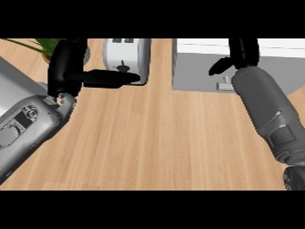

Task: Pick up the can, place it into the drawer and close the drawer

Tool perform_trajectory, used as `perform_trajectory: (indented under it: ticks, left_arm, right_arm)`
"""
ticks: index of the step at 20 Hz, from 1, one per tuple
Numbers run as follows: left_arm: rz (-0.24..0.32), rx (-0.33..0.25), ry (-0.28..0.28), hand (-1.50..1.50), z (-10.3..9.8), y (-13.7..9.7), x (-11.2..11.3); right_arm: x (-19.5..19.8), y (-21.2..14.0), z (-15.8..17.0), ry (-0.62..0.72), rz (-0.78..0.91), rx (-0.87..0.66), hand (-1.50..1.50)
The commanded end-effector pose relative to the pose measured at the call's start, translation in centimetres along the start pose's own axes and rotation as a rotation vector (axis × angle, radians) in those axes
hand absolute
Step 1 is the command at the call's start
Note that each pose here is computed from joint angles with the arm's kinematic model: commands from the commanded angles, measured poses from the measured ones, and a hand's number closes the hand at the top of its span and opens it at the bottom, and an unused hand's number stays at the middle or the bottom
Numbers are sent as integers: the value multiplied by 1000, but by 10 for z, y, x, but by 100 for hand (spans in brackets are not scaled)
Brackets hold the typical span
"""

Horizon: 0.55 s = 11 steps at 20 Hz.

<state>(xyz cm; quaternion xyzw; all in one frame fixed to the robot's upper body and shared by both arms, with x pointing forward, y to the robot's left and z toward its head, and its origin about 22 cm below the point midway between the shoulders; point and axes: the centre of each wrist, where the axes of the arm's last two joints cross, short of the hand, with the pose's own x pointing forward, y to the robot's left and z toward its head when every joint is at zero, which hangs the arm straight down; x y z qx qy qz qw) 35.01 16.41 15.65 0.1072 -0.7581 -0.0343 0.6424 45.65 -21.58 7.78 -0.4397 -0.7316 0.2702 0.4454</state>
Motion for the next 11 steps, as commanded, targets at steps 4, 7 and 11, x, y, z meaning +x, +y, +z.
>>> perform_trajectory:
  ticks: [4, 7, 11]
  left_arm:
    - [7, 2, 28, -150, 11, 8, -14]
    - [-2, 21, 4, -150, 12, 1, -15]
    - [8, 43, 28, -150, 11, 19, -18]
  right_arm:
    - [46, 8, -16, 60, -403, -111, -150]
    - [59, 15, -14, 112, -531, -91, -150]
    - [52, 18, -9, 113, -564, -103, -150]
